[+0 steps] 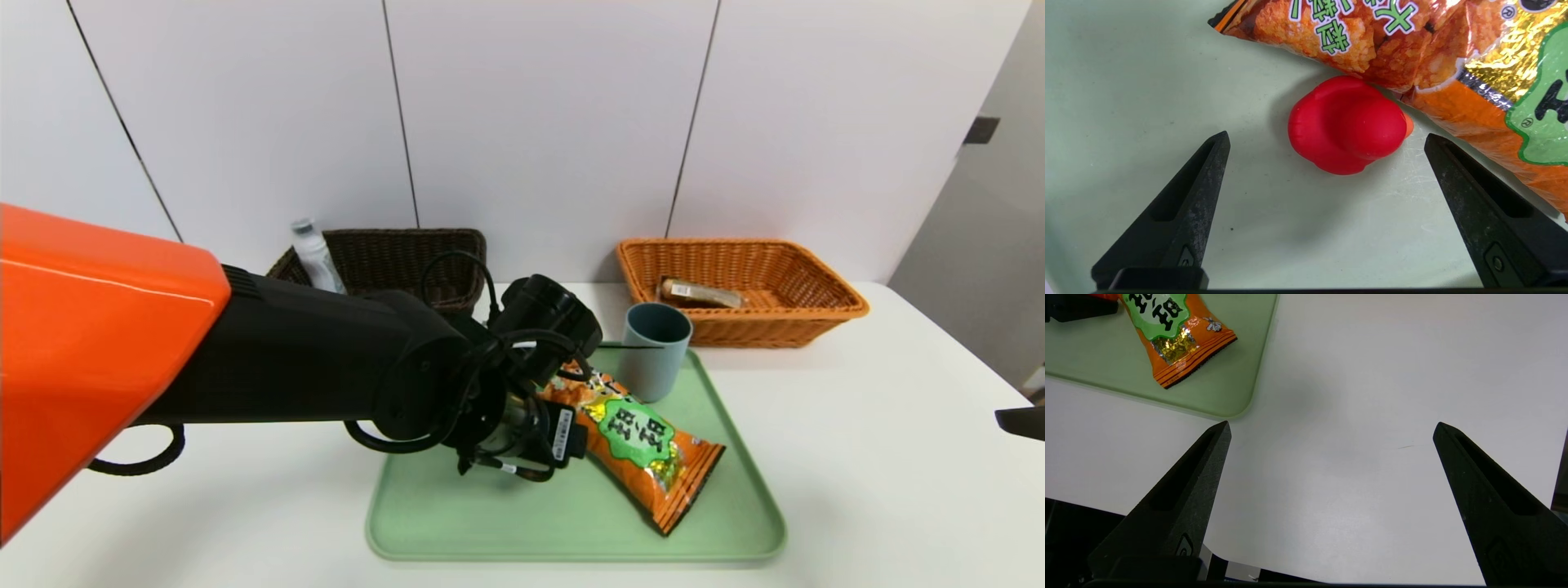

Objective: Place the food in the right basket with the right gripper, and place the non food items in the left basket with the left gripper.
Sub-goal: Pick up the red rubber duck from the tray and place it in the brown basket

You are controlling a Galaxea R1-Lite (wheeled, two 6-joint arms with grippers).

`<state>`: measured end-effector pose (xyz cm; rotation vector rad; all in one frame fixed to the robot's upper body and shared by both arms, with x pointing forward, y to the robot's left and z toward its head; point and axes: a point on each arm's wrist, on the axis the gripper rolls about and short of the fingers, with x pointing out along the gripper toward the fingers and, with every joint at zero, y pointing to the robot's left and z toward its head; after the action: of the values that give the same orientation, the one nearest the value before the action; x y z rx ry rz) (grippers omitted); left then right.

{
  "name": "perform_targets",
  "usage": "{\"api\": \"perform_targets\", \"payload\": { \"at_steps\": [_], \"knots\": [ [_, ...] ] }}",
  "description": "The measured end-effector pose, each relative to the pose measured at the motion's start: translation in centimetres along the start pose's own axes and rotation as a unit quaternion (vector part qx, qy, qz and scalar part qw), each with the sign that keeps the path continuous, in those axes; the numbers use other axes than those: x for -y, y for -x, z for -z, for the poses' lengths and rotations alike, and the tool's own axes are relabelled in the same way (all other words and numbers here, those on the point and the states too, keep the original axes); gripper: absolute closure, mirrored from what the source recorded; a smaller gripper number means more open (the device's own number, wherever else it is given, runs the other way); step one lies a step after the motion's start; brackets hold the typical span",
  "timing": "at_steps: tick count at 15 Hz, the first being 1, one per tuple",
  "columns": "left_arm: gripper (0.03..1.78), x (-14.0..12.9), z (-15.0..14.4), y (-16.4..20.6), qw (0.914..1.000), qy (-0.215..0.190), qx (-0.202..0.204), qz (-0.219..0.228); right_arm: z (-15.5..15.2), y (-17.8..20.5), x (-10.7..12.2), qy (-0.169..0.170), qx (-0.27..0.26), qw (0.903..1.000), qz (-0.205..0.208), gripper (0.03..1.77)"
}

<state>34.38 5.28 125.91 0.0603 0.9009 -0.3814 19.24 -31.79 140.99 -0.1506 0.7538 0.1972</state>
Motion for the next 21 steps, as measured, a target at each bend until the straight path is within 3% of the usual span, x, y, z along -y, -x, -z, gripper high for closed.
{"api": "perform_targets", "payload": {
  "at_steps": [12,13,17,19,21],
  "knots": [
    [0.12,-0.4,-0.1,-1.2,0.9999,0.004,-0.004,-0.01,0.1,0.0,0.0,0.0,0.0,1.0,-0.008,0.09],
    [0.2,-0.4,-0.1,-1.2,0.9999,0.004,-0.005,-0.01,0.1,0.0,0.0,0.0,0.0,1.0,-0.008,0.09],
    [0.81,-0.4,0.0,-1.2,0.9999,0.005,-0.006,-0.011,0.1,0.0,-0.1,0.0,0.001,1.0,-0.009,0.09],
    [0.98,-0.4,0.0,-1.1,0.9999,0.004,-0.005,-0.011,0.2,0.1,-0.1,0.0,0.002,1.0,-0.01,0.09],
    [1.05,-0.5,0.0,-0.9,0.9999,0.006,-0.004,-0.011,0.2,0.2,-0.1,0.0,0.003,0.9999,-0.01,0.09]
  ]
}}
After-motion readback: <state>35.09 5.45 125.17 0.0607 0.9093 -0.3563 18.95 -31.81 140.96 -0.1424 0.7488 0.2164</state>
